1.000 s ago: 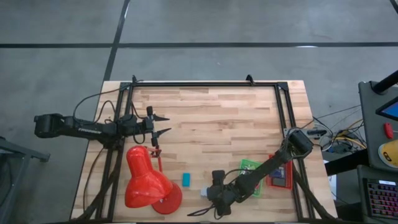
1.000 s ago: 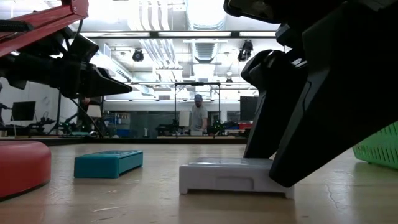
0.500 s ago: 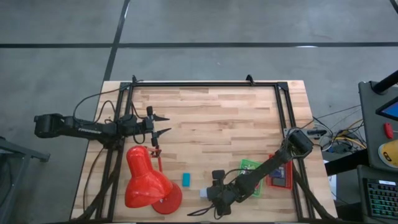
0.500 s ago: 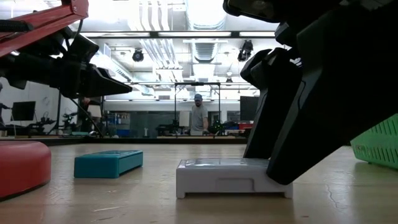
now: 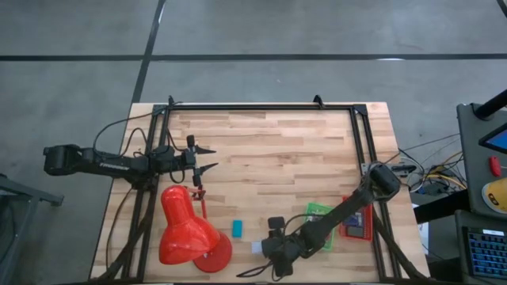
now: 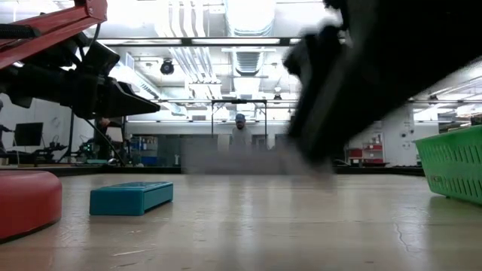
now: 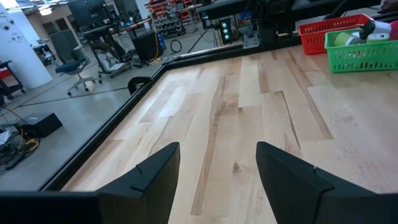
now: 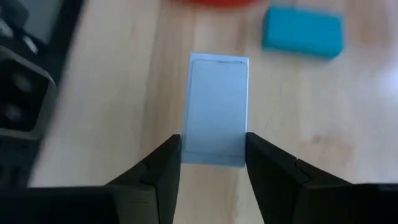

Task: Pick & Place Office items
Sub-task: Put the white digital clock into the red basket

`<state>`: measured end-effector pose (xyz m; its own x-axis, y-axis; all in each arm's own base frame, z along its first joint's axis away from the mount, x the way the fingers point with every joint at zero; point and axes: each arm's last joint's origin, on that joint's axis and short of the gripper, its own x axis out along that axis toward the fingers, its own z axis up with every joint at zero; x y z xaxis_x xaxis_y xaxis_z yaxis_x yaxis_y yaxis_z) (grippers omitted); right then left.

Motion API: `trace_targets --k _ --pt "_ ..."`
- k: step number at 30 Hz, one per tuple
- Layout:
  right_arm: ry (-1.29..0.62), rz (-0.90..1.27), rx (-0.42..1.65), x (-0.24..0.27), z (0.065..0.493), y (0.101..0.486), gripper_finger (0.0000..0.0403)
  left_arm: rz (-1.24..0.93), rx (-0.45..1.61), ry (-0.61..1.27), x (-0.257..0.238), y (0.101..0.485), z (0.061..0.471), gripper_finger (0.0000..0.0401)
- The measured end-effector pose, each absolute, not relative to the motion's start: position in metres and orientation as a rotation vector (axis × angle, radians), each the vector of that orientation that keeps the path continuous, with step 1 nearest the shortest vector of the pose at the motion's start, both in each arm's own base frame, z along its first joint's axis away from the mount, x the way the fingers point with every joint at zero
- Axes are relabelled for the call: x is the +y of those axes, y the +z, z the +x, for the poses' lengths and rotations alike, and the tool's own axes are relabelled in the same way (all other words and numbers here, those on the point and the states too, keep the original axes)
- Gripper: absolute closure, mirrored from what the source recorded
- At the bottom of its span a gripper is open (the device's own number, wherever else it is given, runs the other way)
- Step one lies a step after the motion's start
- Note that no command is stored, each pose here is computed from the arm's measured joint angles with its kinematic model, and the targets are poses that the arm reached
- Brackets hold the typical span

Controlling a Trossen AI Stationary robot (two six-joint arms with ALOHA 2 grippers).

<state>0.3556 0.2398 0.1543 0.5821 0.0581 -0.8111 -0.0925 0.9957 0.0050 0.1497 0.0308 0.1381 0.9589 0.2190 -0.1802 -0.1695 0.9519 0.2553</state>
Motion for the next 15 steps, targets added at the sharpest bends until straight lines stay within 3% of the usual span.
trace_targets --k 7,15 --pt "0.045 -0.146 0.848 0.235 0.357 0.184 0.0246 0.241 0.209 0.199 0.031 0.138 0.15 0.0183" --pt "0.032 -0.119 0.77 0.228 0.349 0.221 0.0246 0.24 0.216 0.198 0.031 0.137 0.15 0.0183"
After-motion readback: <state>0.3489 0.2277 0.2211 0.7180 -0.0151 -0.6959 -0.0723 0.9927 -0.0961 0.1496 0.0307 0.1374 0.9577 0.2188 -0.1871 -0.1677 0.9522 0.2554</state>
